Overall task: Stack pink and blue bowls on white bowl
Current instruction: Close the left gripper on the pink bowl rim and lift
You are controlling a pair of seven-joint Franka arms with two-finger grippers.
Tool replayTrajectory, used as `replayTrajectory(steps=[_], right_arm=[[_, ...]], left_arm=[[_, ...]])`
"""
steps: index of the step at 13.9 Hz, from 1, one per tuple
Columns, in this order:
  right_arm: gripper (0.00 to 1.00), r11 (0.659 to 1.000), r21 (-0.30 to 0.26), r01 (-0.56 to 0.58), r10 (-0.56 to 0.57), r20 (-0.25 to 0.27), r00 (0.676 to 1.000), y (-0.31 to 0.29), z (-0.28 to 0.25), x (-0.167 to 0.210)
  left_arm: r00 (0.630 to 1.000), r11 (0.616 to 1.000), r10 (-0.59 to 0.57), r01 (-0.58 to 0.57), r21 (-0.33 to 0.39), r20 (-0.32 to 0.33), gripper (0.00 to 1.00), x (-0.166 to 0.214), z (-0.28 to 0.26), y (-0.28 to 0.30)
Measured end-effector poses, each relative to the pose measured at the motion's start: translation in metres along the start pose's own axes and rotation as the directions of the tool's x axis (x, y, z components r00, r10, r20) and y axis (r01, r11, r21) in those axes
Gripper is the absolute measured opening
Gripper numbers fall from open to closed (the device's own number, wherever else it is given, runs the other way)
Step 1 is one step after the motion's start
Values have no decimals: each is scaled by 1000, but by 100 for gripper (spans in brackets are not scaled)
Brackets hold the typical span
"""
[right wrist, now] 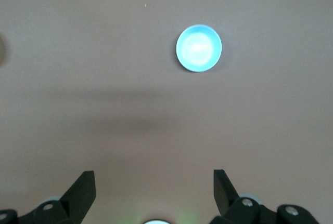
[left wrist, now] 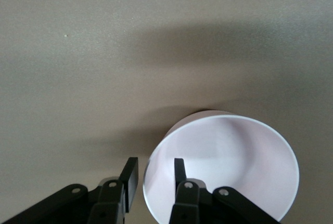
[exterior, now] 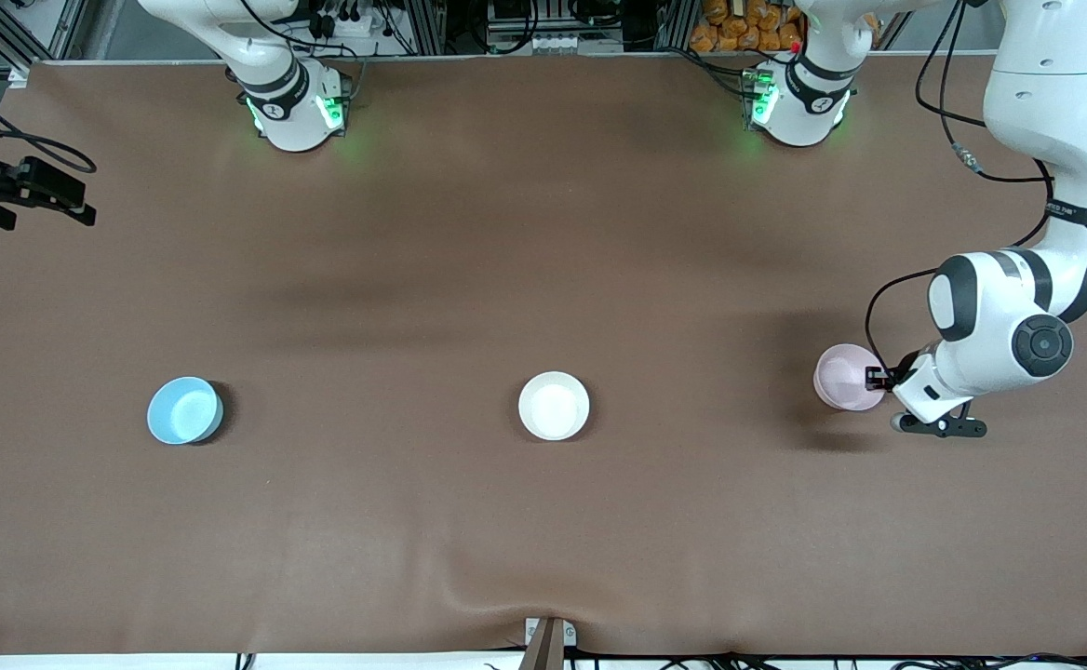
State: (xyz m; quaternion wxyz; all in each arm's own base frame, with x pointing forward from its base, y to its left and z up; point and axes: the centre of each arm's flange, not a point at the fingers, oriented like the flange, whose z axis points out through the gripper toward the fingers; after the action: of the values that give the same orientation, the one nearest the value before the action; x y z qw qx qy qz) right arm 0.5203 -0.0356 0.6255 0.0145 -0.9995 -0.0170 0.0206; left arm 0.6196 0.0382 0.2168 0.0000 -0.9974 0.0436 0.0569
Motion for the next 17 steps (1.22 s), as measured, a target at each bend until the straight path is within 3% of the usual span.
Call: replayTrajectory(steps=[2, 9, 11, 17], right_arm=[[100, 1000, -3, 0, 0, -29, 1000, 0, 0, 5], [100, 1000, -5, 1, -1, -38, 999, 0, -2, 8], [100, 1000, -6, 1, -1, -45, 999, 0, -6, 8], [100, 1000, -6, 1, -2, -42, 999, 0, -8, 7]], left_arm=[[1000, 1000, -6, 6, -1, -1, 24, 0, 0, -4], [1000, 1000, -19, 19, -13, -4, 14, 0, 0, -5], [1000, 1000, -19, 19, -16, -11, 3, 1, -3, -4], [998, 993, -51, 47, -105, -40, 3, 11, -30, 19]])
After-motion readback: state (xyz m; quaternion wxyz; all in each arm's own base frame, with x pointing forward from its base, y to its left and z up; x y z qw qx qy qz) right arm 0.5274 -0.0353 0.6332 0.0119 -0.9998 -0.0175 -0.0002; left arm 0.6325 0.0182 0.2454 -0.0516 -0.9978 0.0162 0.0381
